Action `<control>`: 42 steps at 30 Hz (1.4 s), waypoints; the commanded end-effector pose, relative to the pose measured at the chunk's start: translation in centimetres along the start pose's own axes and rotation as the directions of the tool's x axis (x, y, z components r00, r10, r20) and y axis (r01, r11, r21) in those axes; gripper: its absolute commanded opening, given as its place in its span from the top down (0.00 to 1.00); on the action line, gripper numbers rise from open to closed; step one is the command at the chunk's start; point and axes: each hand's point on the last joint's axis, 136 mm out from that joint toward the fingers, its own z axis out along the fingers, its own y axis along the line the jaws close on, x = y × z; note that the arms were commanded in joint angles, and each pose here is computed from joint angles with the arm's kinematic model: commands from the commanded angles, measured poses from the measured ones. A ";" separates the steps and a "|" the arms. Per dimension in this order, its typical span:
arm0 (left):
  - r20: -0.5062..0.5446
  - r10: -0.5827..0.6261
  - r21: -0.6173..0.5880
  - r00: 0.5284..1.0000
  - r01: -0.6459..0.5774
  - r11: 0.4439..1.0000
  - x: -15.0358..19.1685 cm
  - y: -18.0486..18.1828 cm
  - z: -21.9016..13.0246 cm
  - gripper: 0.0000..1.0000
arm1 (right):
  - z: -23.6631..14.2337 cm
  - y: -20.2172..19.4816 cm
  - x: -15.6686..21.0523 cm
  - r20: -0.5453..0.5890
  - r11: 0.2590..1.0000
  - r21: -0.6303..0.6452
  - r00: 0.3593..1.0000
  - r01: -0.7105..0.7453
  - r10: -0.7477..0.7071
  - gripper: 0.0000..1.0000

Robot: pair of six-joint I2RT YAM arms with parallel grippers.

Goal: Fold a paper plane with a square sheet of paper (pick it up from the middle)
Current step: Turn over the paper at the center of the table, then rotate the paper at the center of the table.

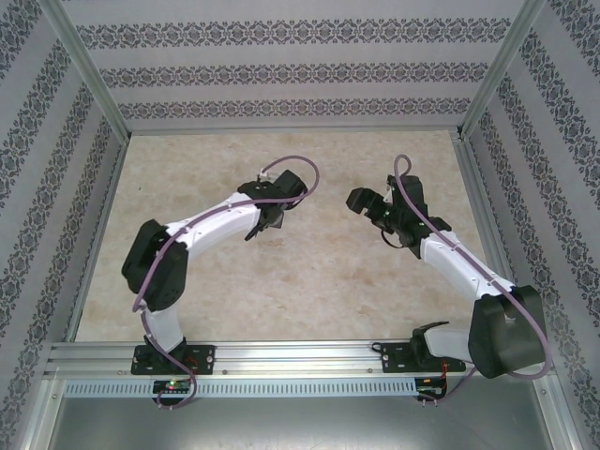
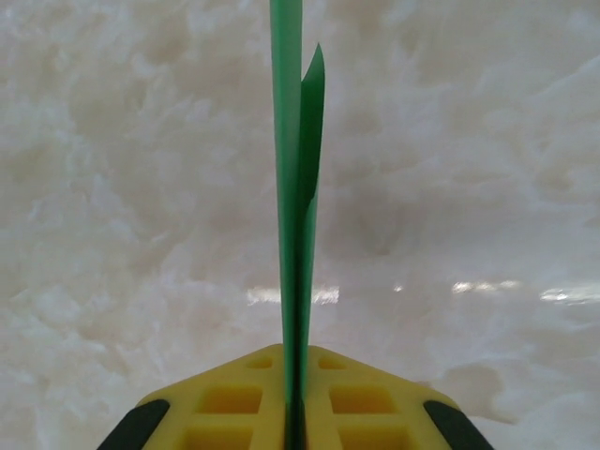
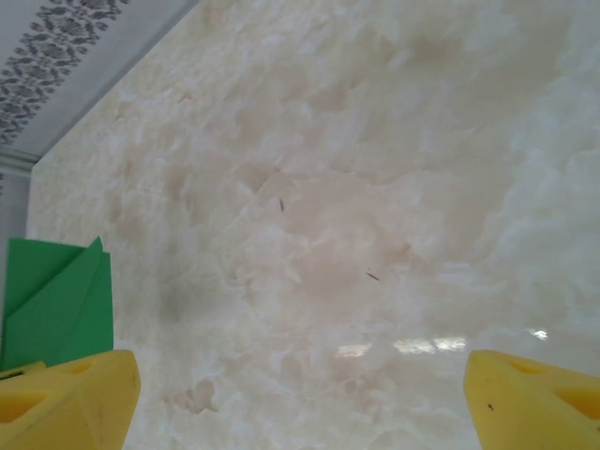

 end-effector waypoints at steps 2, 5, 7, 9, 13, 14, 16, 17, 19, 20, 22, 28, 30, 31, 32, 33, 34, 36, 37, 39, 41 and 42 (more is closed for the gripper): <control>-0.058 0.027 0.033 0.998 -0.025 0.999 1.0 -2.1 0.8 0.81 | -0.3 -1.7 -0.3 0.033 0.998 0.058 0.999 -0.032 0.030 0.10; -0.107 -0.018 0.199 0.994 0.039 0.979 1.6 -5.8 1.5 0.67 | -0.2 -2.1 -0.1 0.029 0.997 0.065 0.999 -0.045 0.043 0.11; -0.145 -0.045 0.288 0.988 0.086 0.954 1.7 -7.4 1.5 0.59 | -0.1 -2.3 0.1 0.022 0.996 0.067 0.998 -0.054 0.052 0.11; -0.171 -0.080 0.355 0.982 0.137 0.925 1.4 -8.0 1.5 0.53 | 0.1 -2.3 0.5 0.002 0.997 0.057 0.998 -0.056 0.055 0.13; -0.208 -0.167 0.492 0.964 0.250 0.834 0.2 -7.7 0.4 0.40 | 1.0 -1.6 1.6 -0.050 0.998 0.033 0.997 -0.057 0.059 0.16; -0.209 -0.191 0.514 0.959 0.273 0.813 -0.1 -7.4 0.2 0.37 | 1.2 -1.2 1.9 -0.058 0.998 0.030 0.997 -0.048 0.050 0.16; -0.210 -0.252 0.531 0.945 0.327 0.782 -0.7 -5.8 -0.2 0.31 | 1.8 0.3 2.8 -0.080 1.000 0.028 0.997 -0.013 0.015 0.18; -0.206 -0.276 0.529 0.939 0.344 0.776 -0.9 -5.0 -0.2 0.28 | 2.2 1.1 3.3 -0.095 1.000 0.026 0.995 0.006 -0.004 0.20; -0.195 -0.335 0.509 0.922 0.387 0.769 -1.0 -2.6 0.0 0.22 | 3.2 3.2 4.8 -0.133 0.999 0.017 0.990 0.038 -0.036 0.28; -0.191 -0.360 0.496 0.913 0.407 0.767 -0.8 -1.6 0.1 0.19 | 3.8 4.1 5.5 -0.150 0.999 0.009 0.988 0.048 -0.046 0.32; -0.183 -0.423 0.460 0.888 0.457 0.761 -0.3 1.1 0.6 0.13 | 5.1 6.4 7.7 -0.198 0.997 -0.012 0.977 0.081 -0.082 0.40; -0.152 -0.552 0.371 0.820 0.565 0.736 2.2 7.5 1.3 0.00 | 8.4 13.5 13.8 -0.328 0.980 -0.110 0.925 0.163 -0.191 0.64; -0.148 -0.573 0.355 0.806 0.584 0.730 2.9 8.8 1.4 0.00 | 9.5 14.9 15.8 -0.376 0.974 -0.129 0.900 0.186 -0.222 0.66; -0.139 -0.581 0.345 0.802 0.589 0.731 3.1 9.4 1.5 0.00 | 10.1 15.7 16.6 -0.392 0.971 -0.137 0.890 0.195 -0.234 0.67; -0.130 -0.589 0.335 0.797 0.595 0.731 3.3 9.9 1.6 0.00 | 10.7 16.0 17.3 -0.408 0.970 -0.138 0.881 0.200 -0.240 0.67; -0.127 -0.596 0.325 0.793 0.601 0.730 3.6 10.4 1.7 0.00 | 11.3 16.5 18.1 -0.429 0.967 -0.147 0.868 0.206 -0.251 0.67; -0.123 -0.599 0.321 0.791 0.603 0.730 3.7 10.7 1.8 0.00 | 11.8 16.6 18.9 -0.449 0.966 -0.146 0.856 0.214 -0.258 0.67; -0.121 -0.601 0.323 0.790 0.604 0.729 3.9 11.0 1.9 0.00 | 12.7 16.6 19.7 -0.472 0.964 -0.137 0.841 0.228 -0.265 0.67; -0.125 -0.601 0.323 0.789 0.605 0.728 4.0 11.1 2.0 0.00 | 13.1 16.5 20.1 -0.486 0.964 -0.130 0.832 0.232 -0.266 0.67; -0.126 -0.603 0.320 0.788 0.607 0.727 4.2 11.3 2.1 0.00 | 13.7 16.0 20.6 -0.504 0.963 -0.115 0.821 0.244 -0.268 0.67; -0.130 -0.603 0.321 0.787 0.609 0.726 4.4 11.3 2.1 0.00 | 14.1 15.4 21.0 -0.526 0.957 -0.102 0.801 0.272 -0.284 0.66; -0.131 -0.603 0.322 0.787 0.609 0.725 4.4 11.2 2.2 0.00 | 14.3 15.1 21.3 -0.536 0.953 -0.099 0.791 0.288 -0.295 0.66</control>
